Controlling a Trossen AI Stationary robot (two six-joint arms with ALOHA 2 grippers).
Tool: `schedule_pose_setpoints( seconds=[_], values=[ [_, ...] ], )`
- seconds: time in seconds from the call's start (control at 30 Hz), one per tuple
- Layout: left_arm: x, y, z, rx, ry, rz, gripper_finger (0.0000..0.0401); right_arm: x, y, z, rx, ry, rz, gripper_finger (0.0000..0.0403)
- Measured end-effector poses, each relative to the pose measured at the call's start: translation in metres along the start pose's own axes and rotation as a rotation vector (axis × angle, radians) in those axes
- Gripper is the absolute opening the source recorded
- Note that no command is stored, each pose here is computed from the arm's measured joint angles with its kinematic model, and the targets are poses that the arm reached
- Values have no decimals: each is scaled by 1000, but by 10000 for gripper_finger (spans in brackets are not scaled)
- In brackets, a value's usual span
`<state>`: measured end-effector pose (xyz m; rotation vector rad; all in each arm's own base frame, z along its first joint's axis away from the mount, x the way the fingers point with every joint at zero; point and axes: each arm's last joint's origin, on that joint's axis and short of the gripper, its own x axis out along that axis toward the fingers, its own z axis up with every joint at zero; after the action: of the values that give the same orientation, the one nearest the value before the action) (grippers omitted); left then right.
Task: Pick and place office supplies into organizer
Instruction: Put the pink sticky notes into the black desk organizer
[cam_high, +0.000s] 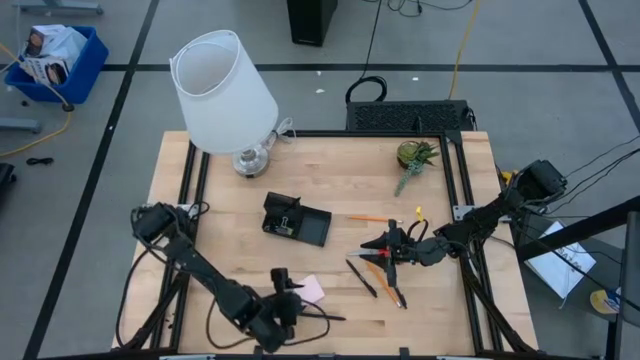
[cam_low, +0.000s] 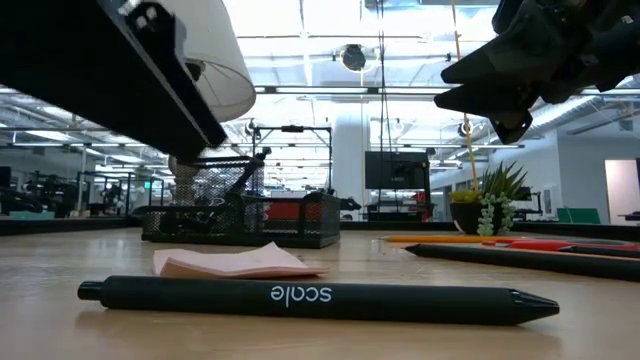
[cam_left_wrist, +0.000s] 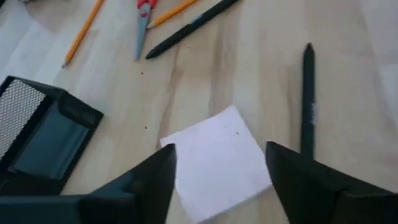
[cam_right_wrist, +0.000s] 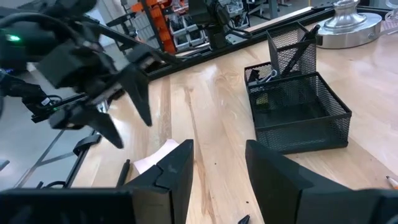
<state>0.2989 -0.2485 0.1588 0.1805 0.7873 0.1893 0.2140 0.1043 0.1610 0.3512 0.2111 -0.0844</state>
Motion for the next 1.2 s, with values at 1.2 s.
schedule_pose_setpoints(
  seconds=[1.2],
  values=[
    [25,-11,-13,8,137,-41,282,0,0,0,-1,2,-1,139]
  ],
)
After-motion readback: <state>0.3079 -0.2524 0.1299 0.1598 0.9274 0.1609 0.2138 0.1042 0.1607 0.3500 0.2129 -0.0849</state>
